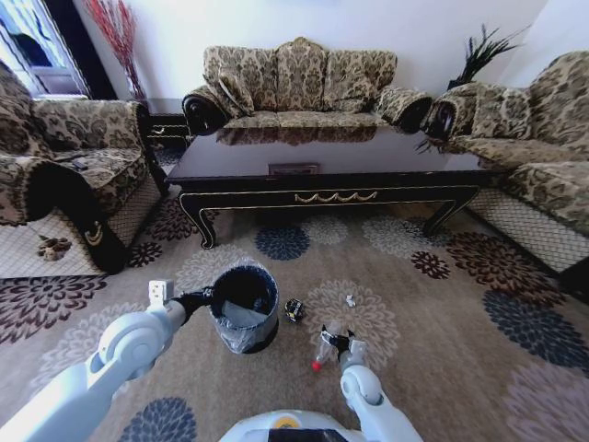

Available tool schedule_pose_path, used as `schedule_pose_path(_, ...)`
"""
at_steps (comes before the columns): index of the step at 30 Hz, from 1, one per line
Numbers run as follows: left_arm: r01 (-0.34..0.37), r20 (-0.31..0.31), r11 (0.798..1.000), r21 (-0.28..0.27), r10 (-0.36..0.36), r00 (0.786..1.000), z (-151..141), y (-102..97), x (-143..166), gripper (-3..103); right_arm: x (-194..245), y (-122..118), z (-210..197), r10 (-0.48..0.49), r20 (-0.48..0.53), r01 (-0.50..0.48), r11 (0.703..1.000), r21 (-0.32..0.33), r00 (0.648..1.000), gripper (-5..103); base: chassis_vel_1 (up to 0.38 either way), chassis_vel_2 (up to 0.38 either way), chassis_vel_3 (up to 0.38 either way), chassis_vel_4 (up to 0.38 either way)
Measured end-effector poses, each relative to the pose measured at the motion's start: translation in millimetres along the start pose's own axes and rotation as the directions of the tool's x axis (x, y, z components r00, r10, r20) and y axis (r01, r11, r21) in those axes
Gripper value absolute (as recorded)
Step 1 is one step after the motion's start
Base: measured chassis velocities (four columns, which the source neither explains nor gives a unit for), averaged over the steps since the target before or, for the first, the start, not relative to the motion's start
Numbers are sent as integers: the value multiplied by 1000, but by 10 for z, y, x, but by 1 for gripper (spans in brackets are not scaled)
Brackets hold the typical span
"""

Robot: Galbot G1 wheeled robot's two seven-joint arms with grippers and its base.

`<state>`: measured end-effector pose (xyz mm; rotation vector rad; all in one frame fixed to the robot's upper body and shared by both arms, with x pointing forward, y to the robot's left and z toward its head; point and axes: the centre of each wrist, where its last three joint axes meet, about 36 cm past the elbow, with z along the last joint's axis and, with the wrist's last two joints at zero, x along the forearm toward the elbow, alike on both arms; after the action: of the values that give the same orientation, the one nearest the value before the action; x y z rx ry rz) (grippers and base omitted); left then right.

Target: Move to the front of the table and pick up the trash from the floor, then place it into the trash bin.

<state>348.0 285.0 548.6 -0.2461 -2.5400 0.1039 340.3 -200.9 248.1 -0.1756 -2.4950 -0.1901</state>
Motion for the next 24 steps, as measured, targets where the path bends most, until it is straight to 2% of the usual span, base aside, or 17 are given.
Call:
schedule_pose_path(15, -2, -2, 1000, 3, 2, 1000, 35, -7, 42, 3, -123, 100, 256, -6, -62, 6, 1000, 1, 998, 101, 0, 0, 0, 0)
schedule_pose_path(17, -2, 0, 1000, 2, 2, 1000, 27, 0, 46, 3, -126, 105, 273, -7, -69, 7, 1000, 3, 998, 93, 0, 0, 0, 0)
schedule_pose_path(18, -2, 0, 1000, 2, 2, 1000, 27, 0, 46, 3, -126, 105, 273, -7, -69, 7, 1000, 3, 998, 93, 0, 0, 0, 0)
schedule_pose_path(21, -3, 2, 1000, 1, 3, 1000, 20, 2, 47, 3, -118, 98, 310, -9, -79, 10, 1000, 6, 997, 77, 0, 0, 0, 0)
schedule_pose_path(23, -3, 2, 1000, 1, 3, 1000, 19, 3, 46, 3, -115, 94, 318, -10, -81, 10, 1000, 7, 997, 77, 0, 0, 0, 0)
schedule_pose_path(24, -2, 3, 1000, 1, 2, 1000, 17, 5, 42, 3, -112, 89, 324, -10, -82, 11, 1000, 8, 997, 71, 0, 0, 0, 0)
